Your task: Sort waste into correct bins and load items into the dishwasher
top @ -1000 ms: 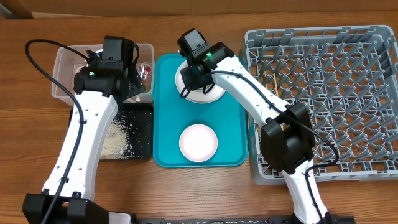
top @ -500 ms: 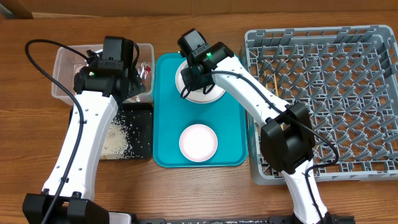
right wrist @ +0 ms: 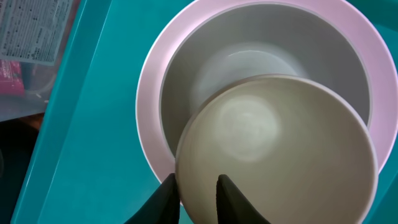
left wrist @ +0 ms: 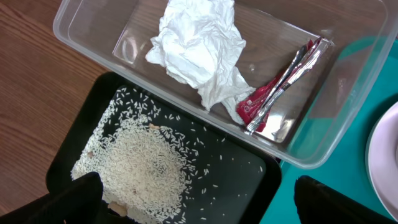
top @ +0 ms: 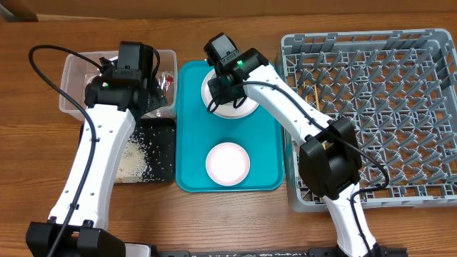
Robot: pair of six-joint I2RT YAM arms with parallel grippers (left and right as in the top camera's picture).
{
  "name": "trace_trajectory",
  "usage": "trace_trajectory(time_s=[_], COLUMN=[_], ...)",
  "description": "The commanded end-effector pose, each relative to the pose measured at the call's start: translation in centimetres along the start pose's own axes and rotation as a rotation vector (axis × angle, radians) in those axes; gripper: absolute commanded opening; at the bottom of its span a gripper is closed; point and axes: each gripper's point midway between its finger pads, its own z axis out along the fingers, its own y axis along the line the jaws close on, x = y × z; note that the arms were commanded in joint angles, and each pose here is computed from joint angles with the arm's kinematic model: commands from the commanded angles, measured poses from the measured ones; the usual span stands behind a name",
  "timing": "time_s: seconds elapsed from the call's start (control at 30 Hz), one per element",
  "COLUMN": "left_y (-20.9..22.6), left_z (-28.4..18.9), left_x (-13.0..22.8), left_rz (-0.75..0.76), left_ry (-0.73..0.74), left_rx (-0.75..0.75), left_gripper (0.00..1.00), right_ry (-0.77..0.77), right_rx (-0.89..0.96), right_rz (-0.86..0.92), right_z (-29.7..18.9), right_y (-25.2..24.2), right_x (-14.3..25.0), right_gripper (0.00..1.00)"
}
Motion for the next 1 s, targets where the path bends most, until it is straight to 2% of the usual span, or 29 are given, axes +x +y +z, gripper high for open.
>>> trace_trajectory(time_s=[0.0, 0.2, 0.43, 0.57, 0.8, 0.97], left_y=[-0.2, -0.2, -0.2, -0.2, -0.2, -0.2], left_z=[-0.5, -0.5, -0.5, -0.5, -0.5, -0.5], left_x=[-0.4, -0.4, -0.4, -0.4, -0.4, -0.4], left_rz=[0.01, 0.01, 0.01, 0.01, 0.01, 0.01], left_ry=[-0.015, -0.015, -0.015, -0.015, -0.015, -0.015], left_rx=[0.009, 0.009, 0.009, 0.009, 0.009, 0.009], left_gripper=[1.0, 1.0, 1.0, 1.0, 1.0, 1.0], right_ry=[0.013, 0.014, -0.006, -0.057, -0.211, -0.296], right_rx=[0.006, 0.007, 0.002, -0.01, -0.044, -0.113], right_rz=[0.008, 0.008, 0.008, 0.007, 0.006, 0.019], right_z=[0.5, 0.6, 0.4, -1.4, -10.7, -18.6], right_y=[-0.6, -0.6, -0.5, -0.1, 0.8, -0.3], right_x=[0.2, 0.3, -0.3, -1.9, -5.4, -5.8], right_gripper=[0.22, 0.21, 0.1, 0.08, 0.08, 0.04])
